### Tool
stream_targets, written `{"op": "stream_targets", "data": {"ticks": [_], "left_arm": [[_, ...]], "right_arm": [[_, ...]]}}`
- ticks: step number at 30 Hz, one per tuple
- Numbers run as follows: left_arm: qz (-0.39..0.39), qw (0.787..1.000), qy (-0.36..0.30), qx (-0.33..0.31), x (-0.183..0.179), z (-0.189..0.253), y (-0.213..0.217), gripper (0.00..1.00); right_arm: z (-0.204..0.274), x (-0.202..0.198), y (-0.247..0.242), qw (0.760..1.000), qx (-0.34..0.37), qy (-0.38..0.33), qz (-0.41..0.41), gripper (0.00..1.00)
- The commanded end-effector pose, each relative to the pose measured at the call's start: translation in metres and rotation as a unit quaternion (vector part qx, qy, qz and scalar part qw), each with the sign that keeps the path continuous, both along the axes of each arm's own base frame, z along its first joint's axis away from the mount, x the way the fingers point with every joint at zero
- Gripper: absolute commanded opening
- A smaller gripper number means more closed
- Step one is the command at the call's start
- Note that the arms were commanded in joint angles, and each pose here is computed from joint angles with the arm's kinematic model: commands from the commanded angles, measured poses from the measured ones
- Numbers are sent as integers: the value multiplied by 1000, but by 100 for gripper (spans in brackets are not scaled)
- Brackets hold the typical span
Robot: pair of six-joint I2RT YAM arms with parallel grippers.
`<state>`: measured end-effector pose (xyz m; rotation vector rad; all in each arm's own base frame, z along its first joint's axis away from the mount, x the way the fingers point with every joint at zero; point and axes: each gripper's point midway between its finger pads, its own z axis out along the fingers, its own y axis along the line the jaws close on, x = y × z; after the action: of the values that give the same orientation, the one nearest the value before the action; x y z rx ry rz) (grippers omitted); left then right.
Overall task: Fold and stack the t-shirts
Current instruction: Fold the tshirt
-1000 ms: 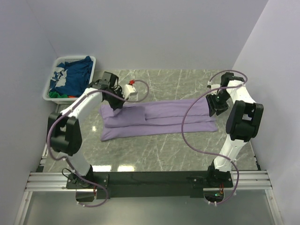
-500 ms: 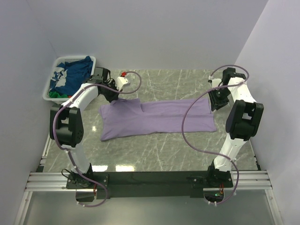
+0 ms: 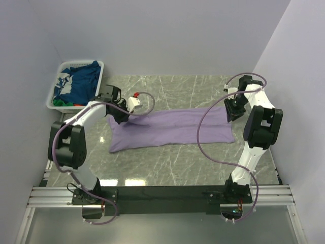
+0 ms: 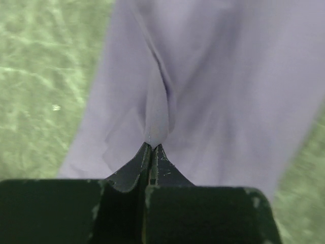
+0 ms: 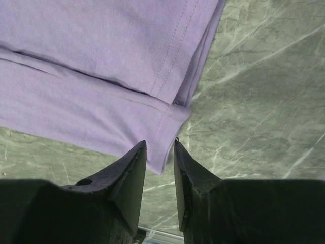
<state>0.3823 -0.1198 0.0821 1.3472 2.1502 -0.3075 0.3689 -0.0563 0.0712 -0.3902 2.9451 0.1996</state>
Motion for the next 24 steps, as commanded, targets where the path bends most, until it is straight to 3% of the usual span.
{"op": "stream_targets", "data": {"ticks": [1,5,6,9,14,15,24], "left_arm": [[-32,999,-31,-7,-22,25,-18,1],[-51,999,-15,8,-60,8,-27,5],[-57,998,-6,17,-67,2,-27,15],[-80,996,30,22,-85,-8,-24,32],[-69,997,28,-25,-60,21,-34,49],[-66,996,33,-41,-57,26,-40,57],[6,992,40,-118,5,38,-87,57]], "right_arm": [[8,4,1,1000,-3,-17,3,36],[8,2,2,1000,0,-13,4,36],[9,2,3,1000,1,-13,4,36],[10,1,6,1000,5,-11,6,36],[11,-2,8,1000,12,-10,4,37],[11,-2,8,1000,12,-10,4,37],[1,-4,14,1000,27,0,-11,37]]}}
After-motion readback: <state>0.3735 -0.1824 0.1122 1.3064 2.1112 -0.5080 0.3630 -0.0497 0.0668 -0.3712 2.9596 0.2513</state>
